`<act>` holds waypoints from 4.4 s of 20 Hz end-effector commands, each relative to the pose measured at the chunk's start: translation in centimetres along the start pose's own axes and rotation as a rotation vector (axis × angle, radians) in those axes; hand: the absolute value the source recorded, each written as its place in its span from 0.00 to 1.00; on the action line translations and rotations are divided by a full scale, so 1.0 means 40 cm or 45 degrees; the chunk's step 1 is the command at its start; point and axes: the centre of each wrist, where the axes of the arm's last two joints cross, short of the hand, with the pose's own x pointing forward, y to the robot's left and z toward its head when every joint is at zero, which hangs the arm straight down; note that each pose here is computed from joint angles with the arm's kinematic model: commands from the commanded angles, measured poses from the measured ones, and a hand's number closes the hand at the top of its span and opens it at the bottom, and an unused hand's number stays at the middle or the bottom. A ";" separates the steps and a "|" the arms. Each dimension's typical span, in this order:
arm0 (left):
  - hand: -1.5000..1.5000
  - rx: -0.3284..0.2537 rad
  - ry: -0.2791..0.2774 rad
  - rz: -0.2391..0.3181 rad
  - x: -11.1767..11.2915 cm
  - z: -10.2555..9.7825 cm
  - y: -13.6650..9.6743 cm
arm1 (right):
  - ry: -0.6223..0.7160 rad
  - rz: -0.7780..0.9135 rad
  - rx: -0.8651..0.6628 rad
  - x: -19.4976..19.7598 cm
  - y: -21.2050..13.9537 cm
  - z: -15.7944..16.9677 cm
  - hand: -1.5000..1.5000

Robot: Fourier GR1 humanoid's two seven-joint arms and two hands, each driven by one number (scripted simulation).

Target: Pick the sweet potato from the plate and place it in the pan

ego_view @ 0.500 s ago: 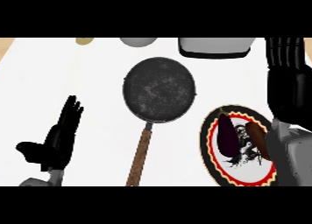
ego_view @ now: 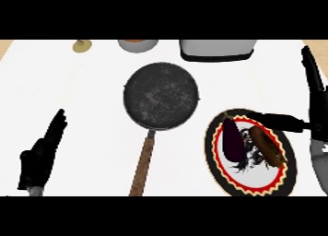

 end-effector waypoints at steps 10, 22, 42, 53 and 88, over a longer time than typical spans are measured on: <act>0.50 -0.046 0.060 -0.097 0.025 0.029 0.004 | 0.303 0.970 0.172 0.050 -0.168 0.165 0.00; 0.50 -0.091 0.040 -0.127 0.063 -0.013 -0.010 | 0.511 1.167 0.606 0.267 -0.001 0.119 0.00; 0.50 -0.086 0.028 -0.103 0.068 0.016 -0.003 | 0.959 1.524 0.861 0.194 0.240 0.066 0.00; 0.50 -0.080 0.046 -0.109 0.069 0.007 -0.013 | 1.045 1.631 0.910 0.157 0.278 0.064 0.00; 0.50 -0.063 0.034 -0.128 0.051 0.000 -0.017 | 1.102 1.551 0.865 -0.010 0.244 0.144 1.00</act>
